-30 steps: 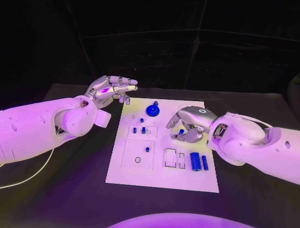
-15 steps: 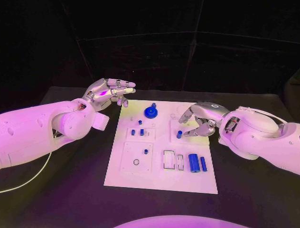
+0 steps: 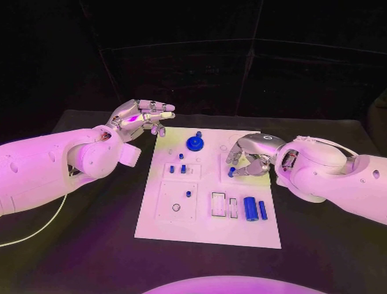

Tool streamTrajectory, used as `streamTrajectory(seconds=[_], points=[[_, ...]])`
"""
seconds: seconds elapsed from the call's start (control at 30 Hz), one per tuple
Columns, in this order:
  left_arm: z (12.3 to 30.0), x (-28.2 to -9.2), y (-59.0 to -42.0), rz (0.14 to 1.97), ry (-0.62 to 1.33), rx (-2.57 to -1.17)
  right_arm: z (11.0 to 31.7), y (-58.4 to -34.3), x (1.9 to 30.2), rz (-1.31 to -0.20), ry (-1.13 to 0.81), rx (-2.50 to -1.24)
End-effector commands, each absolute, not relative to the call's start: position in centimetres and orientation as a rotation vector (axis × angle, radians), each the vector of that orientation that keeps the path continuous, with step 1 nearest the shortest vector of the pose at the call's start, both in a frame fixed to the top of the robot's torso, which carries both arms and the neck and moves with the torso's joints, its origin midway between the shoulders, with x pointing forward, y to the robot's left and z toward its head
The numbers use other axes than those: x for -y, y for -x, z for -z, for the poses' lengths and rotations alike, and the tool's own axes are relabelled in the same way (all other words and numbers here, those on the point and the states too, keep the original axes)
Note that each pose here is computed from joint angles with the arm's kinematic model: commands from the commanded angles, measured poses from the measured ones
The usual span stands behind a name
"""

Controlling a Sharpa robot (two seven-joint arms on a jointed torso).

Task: Assemble the parts on the task board

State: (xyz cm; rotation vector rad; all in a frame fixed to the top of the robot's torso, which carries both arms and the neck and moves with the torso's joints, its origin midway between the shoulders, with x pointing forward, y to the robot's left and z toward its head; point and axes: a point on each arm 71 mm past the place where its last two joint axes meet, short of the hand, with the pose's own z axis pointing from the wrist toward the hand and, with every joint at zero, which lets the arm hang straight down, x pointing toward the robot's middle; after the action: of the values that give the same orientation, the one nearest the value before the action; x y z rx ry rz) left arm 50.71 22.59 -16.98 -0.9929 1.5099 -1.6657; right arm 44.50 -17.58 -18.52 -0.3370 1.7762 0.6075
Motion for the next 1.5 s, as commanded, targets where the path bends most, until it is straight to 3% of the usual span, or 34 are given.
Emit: streamTrajectory(seconds=[0.03, 0.7, 1.03, 1.27, 1.5], points=[[16.8, -22.5, -50.7, 1.686, 0.988, -1.506, 18.7, -44.6, 17.3, -0.608, 0.368, -1.798], [16.9, -22.6, -50.7, 1.683, 0.990, -1.507, 19.4, -44.9, 16.6, -0.591, 0.396, -1.839], [16.9, -22.6, -50.7, 1.681, 0.991, -1.507, 18.6, -44.9, 16.8, -0.614, 0.345, -1.739], [16.9, -22.7, -50.8, 1.678, 0.992, -1.506, 17.6, -44.0, 17.2, -0.702, 0.276, -1.674], [16.9, -22.7, -50.8, 1.677, 0.992, -1.506, 16.4, -42.0, 15.9, -0.886, 0.244, -1.645]])
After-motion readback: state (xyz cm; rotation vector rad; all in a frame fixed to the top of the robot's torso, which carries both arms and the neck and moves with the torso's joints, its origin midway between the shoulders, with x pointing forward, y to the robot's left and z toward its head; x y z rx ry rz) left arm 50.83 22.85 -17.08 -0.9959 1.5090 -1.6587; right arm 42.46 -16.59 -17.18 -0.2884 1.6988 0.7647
